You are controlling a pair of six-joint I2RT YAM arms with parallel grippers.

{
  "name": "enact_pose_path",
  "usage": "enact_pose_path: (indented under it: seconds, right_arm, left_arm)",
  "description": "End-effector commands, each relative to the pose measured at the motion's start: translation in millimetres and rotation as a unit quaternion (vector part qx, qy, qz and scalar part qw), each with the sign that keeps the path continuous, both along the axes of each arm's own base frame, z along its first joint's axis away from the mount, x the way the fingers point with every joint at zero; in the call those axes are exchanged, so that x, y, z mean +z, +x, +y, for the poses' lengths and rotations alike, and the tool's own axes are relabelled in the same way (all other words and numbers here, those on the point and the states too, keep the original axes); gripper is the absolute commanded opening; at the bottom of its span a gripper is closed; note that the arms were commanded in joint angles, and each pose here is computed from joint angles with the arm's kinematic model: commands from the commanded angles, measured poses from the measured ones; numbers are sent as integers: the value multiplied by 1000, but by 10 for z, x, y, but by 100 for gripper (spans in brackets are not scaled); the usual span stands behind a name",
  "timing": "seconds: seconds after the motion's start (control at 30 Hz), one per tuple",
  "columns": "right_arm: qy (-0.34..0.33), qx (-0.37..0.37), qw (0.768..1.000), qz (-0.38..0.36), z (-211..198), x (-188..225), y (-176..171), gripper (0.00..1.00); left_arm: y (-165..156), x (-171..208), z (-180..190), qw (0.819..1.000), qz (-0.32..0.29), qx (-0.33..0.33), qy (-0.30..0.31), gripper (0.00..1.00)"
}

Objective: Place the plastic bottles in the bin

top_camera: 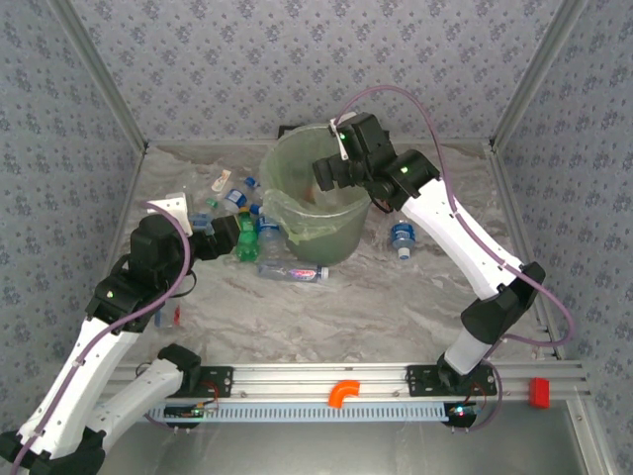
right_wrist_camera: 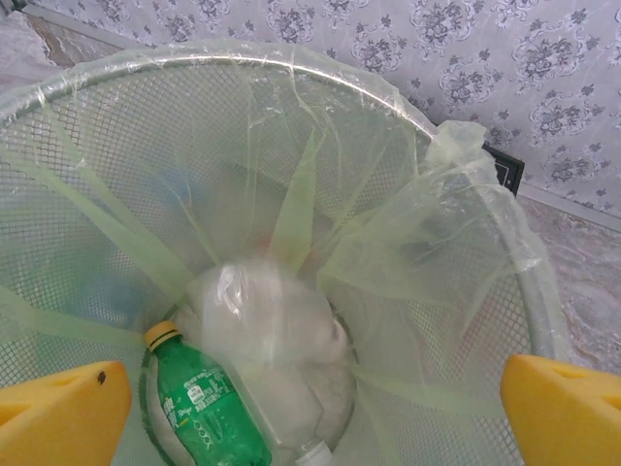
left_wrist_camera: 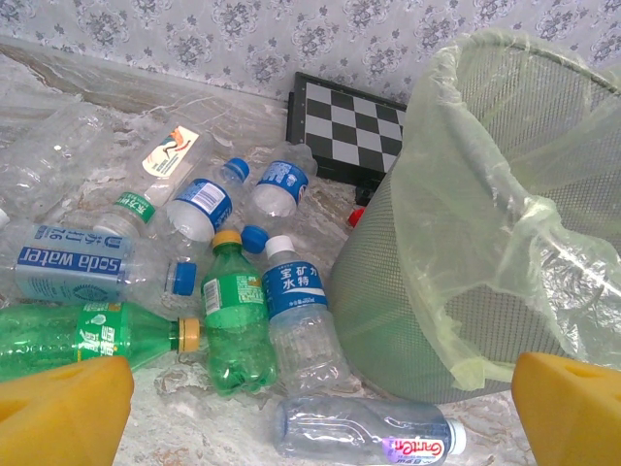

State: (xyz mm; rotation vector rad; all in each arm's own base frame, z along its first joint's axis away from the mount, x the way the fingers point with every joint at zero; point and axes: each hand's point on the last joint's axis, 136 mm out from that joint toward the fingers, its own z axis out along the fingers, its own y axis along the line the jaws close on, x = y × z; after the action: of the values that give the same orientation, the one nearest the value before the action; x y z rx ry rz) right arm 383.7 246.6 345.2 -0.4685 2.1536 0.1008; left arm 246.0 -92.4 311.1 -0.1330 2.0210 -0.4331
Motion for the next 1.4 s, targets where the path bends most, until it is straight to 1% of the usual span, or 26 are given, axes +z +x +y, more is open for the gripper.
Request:
enact_pose_path:
  seconds: [0.0,0.2,0.43,0.63,0.73,0.9,1.0,1.07,1.1,1.17,1.3,1.37]
  right_arm:
    - [9,-9,999,-30,-74,242,-67,100]
    - [28,-13,998,-50,-152,363,-175,100]
    - [43,-22,997,-68,-281,405,-289,100]
    - [55,-38,996,-58,-437,266,-415,100]
    - [66,-64,994,-55,-632,166,-444,100]
    - [107,-114,987,-27,-1029,-130,-459,100]
    - [123,-155,980,-5,-1299,-350,-469,100]
    - [135,-175,975,20,-1455,-567,-480,100]
    - [149,-180,972,19,-1498,-611,-439,100]
    - [163,-190,967,49,-1592,-892,-419,100]
    - [186,-193,958,99,-1643,-1273,-330,90]
    - [187,-196,954,129,-1643,-1464,-279,89]
  left_arm:
    - [3,-31,28,1000,4,3,12,100]
    - [11,-55,13,1000,7,2,9,100]
    - [21,-106,2,1000,15,3,8,100]
    - [23,-233,4,999,30,10,2,100]
    - [22,-282,-53,999,36,-3,-5,100]
    - [36,-283,-131,999,35,-21,-11,100]
    - [45,-263,-179,999,29,-34,-13,100]
    - [51,-256,-224,999,25,-45,-18,100]
    - [51,-248,-244,998,23,-50,-20,100]
    - [51,-240,-286,998,20,-60,-26,100]
    - [52,-280,-328,997,24,-66,-36,100]
    - [46,-320,-354,996,28,-73,-39,100]
